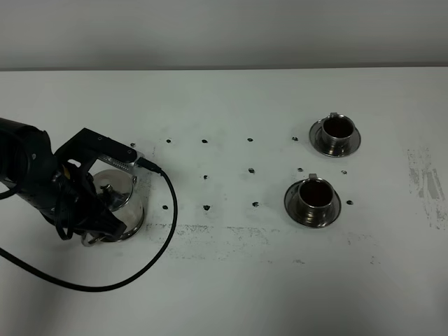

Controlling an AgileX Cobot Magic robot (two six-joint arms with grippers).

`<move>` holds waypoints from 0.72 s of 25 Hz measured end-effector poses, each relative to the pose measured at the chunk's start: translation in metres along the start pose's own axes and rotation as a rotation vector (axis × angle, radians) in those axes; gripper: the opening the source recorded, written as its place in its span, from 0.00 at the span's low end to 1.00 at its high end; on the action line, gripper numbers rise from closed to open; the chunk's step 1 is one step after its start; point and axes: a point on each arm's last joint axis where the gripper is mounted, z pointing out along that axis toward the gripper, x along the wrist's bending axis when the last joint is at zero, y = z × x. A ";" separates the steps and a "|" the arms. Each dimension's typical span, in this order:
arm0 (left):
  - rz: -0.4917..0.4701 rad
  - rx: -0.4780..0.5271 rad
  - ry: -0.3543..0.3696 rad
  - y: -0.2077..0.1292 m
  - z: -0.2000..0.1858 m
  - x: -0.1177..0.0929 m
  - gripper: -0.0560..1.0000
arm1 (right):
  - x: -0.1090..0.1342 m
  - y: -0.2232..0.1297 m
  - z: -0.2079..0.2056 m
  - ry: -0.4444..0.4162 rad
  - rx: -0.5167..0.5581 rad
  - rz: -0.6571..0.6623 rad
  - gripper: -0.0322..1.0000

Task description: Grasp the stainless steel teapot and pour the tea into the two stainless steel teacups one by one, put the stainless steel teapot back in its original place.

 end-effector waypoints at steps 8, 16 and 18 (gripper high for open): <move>0.004 0.001 0.002 0.000 0.000 0.000 0.24 | 0.000 0.000 0.000 0.000 0.000 0.000 0.41; 0.004 0.001 0.002 0.000 0.000 0.000 0.24 | 0.000 0.000 0.000 0.000 0.000 0.000 0.41; 0.004 0.001 0.002 0.000 0.000 0.000 0.24 | 0.000 0.000 0.000 0.000 0.000 0.000 0.41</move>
